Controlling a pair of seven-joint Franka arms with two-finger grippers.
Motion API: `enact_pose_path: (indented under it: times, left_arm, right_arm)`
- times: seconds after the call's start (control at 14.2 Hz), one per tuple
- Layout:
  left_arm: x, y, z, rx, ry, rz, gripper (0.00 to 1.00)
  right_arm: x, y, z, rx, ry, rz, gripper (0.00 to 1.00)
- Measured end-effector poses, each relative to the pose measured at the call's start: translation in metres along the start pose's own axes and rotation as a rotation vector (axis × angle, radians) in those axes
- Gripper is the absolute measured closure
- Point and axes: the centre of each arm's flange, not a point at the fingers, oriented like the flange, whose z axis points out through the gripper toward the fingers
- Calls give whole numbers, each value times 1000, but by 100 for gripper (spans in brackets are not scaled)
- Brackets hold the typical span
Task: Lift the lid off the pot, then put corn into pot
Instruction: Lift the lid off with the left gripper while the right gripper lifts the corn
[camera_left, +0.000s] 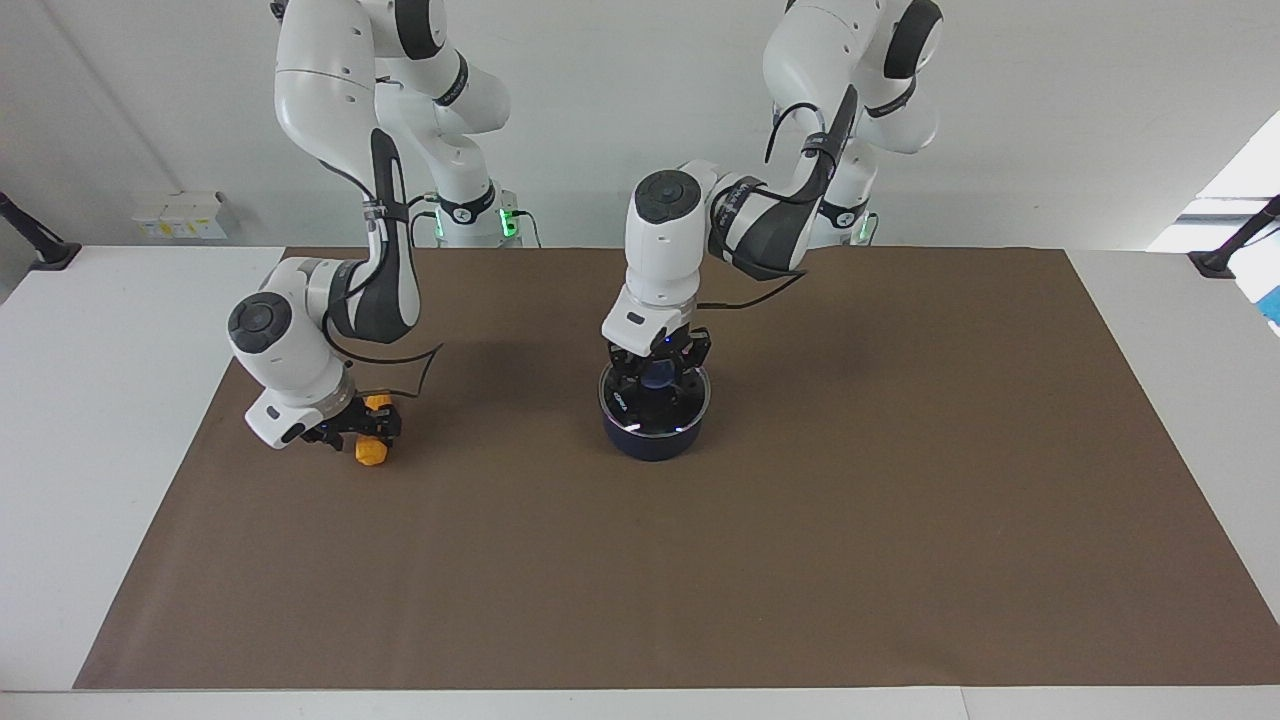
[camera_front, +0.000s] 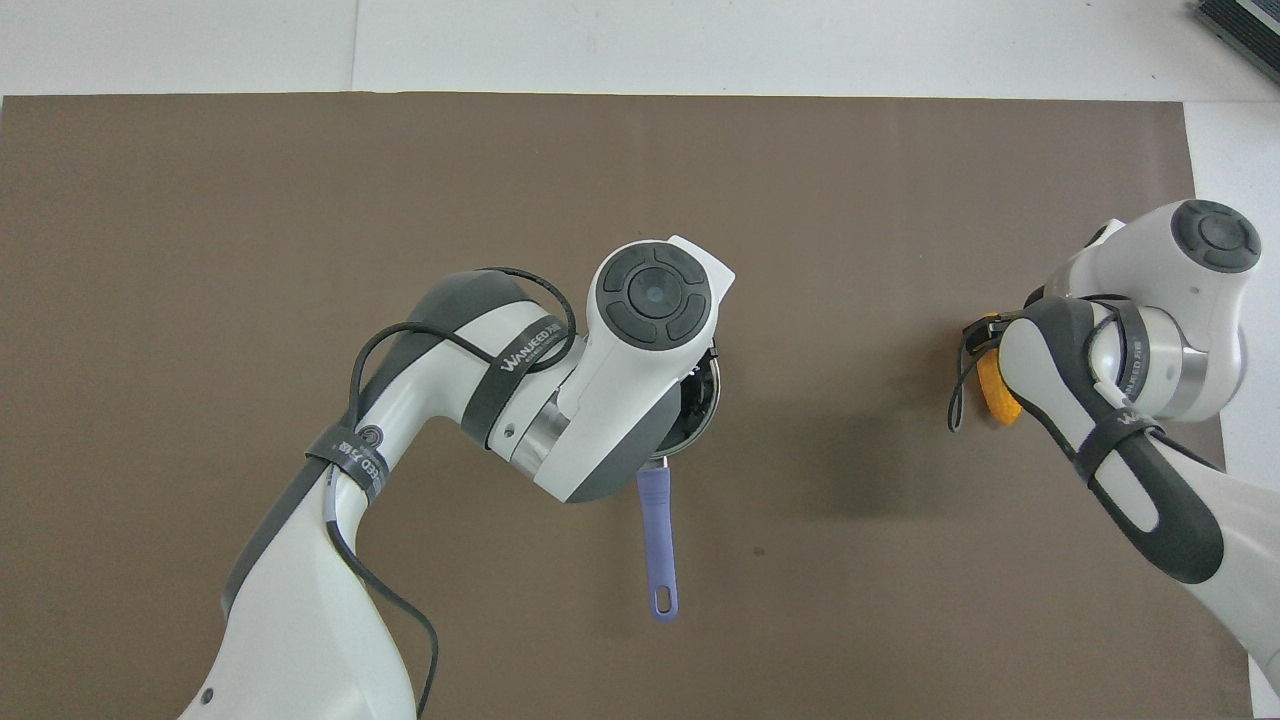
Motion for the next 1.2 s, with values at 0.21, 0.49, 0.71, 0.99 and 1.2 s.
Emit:
enact_pose_path:
  times: [0.21, 0.49, 0.71, 0.99, 1.2]
  left_arm:
    - [3, -3, -6, 2, 3, -13, 40]
    - [17, -23, -53, -37, 54, -49, 40]
    - [33, -53, -78, -44, 68, -88, 40]
    - [56, -105, -77, -27, 65, -86, 40]
    - [66, -155, -70, -35, 86, -62, 40]
  right_arm:
    - [1, -1, -1, 0, 3, -2, 61]
    - [10, -1, -26, -3, 22, -5, 61]
    - [15, 1, -82, -2, 45, -3, 61]
    - [0, -3, -160, 3, 85, -9, 61]
    - [-1, -26, -199, 6, 85, -36, 61]
